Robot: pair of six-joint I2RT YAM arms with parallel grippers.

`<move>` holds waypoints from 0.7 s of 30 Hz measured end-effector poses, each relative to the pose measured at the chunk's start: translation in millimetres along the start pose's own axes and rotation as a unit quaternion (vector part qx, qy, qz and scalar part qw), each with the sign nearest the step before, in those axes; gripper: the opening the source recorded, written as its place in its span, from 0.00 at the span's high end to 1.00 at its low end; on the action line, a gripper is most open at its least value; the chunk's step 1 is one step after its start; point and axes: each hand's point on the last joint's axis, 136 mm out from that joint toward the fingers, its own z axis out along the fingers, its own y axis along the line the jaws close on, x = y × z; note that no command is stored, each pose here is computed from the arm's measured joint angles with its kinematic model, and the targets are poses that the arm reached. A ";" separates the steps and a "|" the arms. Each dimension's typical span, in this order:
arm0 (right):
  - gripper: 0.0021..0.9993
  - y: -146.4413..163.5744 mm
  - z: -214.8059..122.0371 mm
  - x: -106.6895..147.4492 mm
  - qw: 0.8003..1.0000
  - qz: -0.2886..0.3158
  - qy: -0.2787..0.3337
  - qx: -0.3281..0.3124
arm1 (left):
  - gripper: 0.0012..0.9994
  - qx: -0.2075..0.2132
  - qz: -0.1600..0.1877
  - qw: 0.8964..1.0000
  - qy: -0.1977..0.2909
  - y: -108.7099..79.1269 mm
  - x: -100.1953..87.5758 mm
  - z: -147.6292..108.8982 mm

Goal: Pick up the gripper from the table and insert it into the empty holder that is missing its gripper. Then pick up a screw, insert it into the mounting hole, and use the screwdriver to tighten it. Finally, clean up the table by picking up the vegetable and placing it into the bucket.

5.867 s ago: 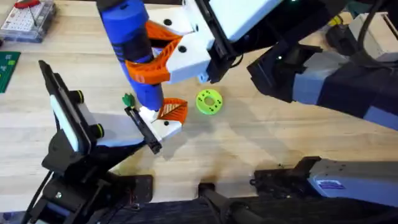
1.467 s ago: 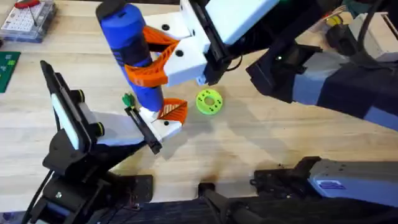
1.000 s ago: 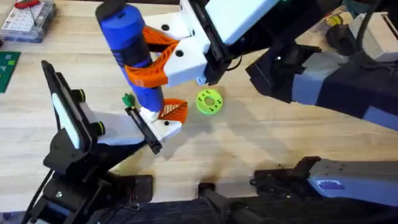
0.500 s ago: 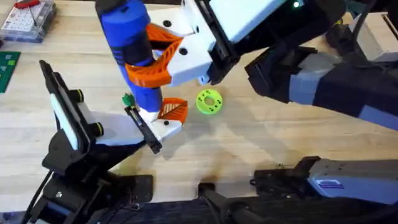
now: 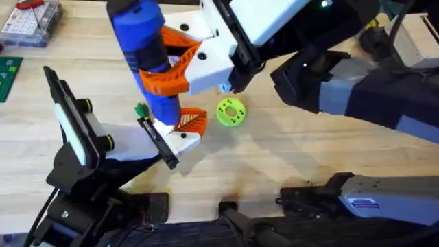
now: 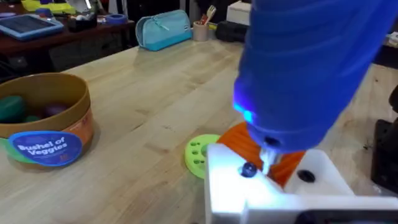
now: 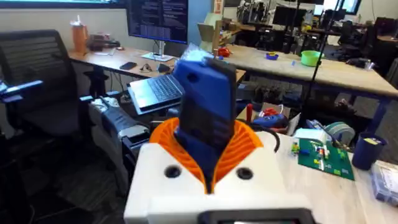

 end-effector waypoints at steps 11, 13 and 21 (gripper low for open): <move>0.98 -3.5 -5.6 -2.5 1.000 -0.006 -0.001 0.007 | 0.99 0.000 0.000 1.000 0.000 0.0 0.0 0.0; 0.98 -2.9 -5.0 -2.5 1.000 -0.006 -0.001 0.006 | 0.99 0.000 0.000 1.000 0.000 -0.1 0.0 0.0; 0.98 -0.9 -3.1 -2.2 1.000 -0.012 -0.001 0.001 | 0.99 0.000 0.000 1.000 0.000 -0.1 0.0 0.0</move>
